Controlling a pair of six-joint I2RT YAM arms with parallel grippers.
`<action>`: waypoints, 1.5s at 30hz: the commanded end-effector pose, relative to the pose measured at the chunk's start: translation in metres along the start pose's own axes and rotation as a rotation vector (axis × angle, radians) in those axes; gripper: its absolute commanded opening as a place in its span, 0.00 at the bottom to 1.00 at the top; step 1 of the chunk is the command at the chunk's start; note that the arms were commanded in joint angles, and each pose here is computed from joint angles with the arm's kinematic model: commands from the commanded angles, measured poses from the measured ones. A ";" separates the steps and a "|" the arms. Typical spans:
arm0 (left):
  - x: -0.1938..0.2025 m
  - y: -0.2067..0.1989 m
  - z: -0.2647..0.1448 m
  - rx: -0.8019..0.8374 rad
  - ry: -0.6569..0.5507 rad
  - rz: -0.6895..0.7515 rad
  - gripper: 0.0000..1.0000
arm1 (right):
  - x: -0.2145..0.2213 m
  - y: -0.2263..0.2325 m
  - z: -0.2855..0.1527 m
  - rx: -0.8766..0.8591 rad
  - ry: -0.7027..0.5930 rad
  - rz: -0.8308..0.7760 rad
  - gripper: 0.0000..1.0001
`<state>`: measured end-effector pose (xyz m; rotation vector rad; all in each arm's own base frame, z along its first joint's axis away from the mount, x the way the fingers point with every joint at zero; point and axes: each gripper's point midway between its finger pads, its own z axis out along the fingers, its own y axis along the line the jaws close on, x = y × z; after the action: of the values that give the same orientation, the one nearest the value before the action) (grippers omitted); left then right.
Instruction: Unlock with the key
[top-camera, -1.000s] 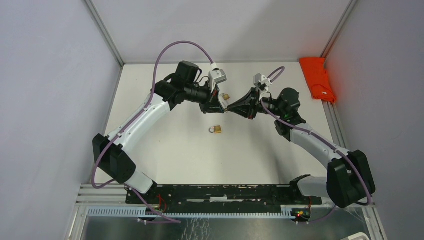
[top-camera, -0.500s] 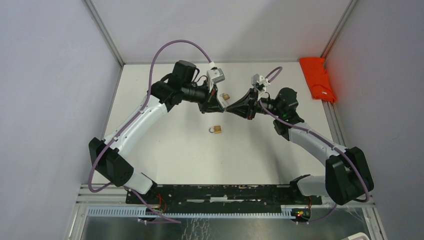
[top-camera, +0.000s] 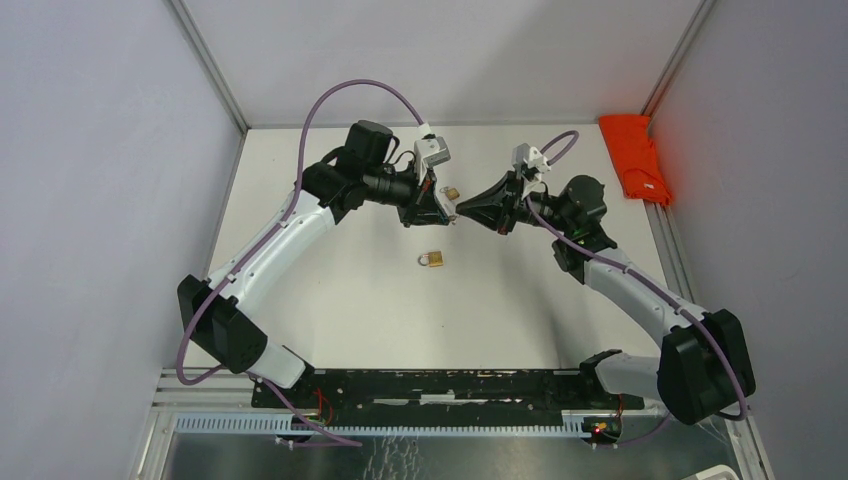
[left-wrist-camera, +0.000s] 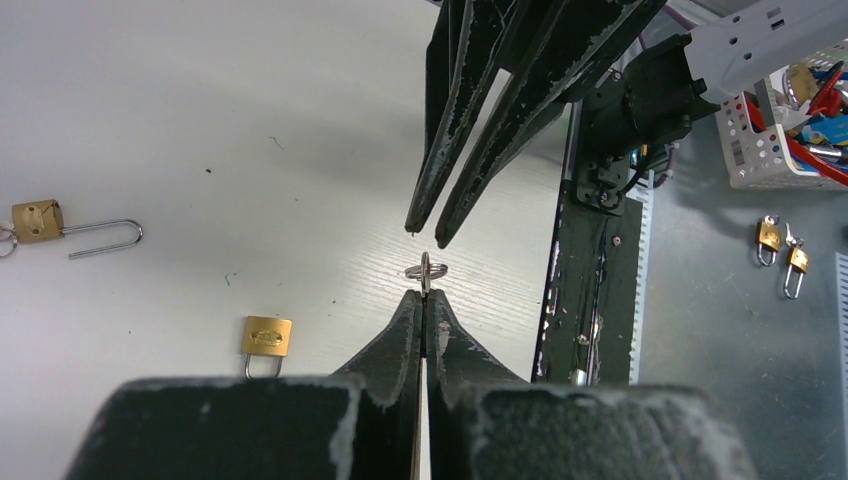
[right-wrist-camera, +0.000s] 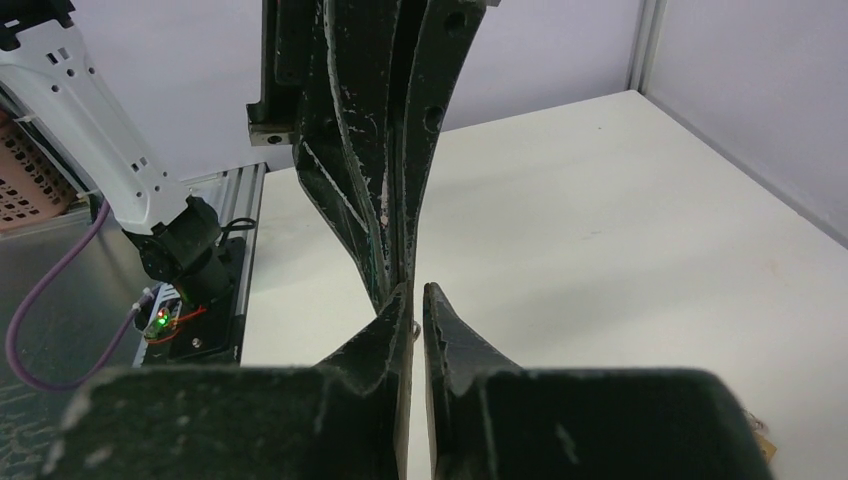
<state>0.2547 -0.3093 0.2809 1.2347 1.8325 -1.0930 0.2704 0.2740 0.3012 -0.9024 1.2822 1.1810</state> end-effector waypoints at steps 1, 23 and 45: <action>-0.017 -0.011 -0.007 0.030 -0.052 0.097 0.02 | -0.022 0.000 0.005 -0.011 -0.041 -0.055 0.11; -0.018 -0.015 -0.008 0.044 -0.069 0.107 0.02 | -0.030 0.001 0.010 0.033 -0.039 -0.081 0.13; -0.027 -0.024 -0.018 0.041 -0.101 0.137 0.02 | -0.013 0.023 0.010 -0.107 -0.032 -0.036 0.12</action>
<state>0.2446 -0.3078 0.2993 1.2470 1.7552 -1.1148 0.2574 0.2848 0.3123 -0.9453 1.2329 1.2260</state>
